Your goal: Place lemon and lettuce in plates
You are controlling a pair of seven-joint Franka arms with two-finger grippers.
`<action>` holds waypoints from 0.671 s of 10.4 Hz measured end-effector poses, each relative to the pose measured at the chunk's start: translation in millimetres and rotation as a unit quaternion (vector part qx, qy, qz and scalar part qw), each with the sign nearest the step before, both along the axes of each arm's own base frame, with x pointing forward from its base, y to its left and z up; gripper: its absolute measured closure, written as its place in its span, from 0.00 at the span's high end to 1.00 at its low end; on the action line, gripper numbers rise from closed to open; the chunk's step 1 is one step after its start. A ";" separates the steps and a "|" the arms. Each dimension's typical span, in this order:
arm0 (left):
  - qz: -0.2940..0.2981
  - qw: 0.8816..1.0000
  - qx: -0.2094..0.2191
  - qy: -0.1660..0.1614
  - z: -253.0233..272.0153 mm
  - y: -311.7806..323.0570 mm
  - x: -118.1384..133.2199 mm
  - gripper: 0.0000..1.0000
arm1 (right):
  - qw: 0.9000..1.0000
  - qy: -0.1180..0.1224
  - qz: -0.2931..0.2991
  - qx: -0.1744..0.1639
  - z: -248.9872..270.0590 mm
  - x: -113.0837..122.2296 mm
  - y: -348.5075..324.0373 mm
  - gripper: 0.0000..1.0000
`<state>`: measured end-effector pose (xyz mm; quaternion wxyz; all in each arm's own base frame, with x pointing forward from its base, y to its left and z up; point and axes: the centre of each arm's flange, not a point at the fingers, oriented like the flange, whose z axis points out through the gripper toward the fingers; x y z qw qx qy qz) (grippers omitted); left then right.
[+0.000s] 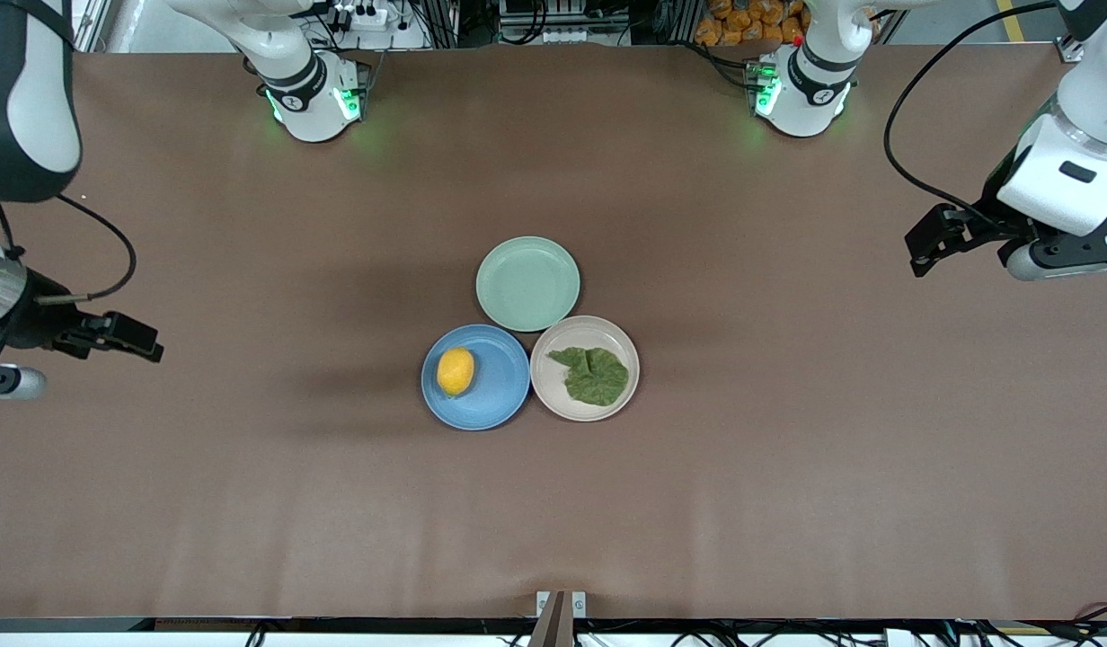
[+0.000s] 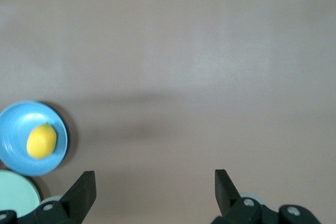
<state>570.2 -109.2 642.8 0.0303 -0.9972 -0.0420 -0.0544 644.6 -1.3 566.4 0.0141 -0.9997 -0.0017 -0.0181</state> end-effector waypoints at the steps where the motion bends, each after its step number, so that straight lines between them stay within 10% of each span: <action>1: 0.002 1.000 -0.006 0.002 3.0 1.1 -2.7 1.00 | 0.999 -0.001 0.042 -0.005 10.5 -5.9 -7.1 1.00; 7: 0.018 1.000 -0.013 0.015 11.0 17.1 -12.5 1.00 | 0.998 -0.003 0.055 -0.021 60.7 -40.1 -8.5 1.00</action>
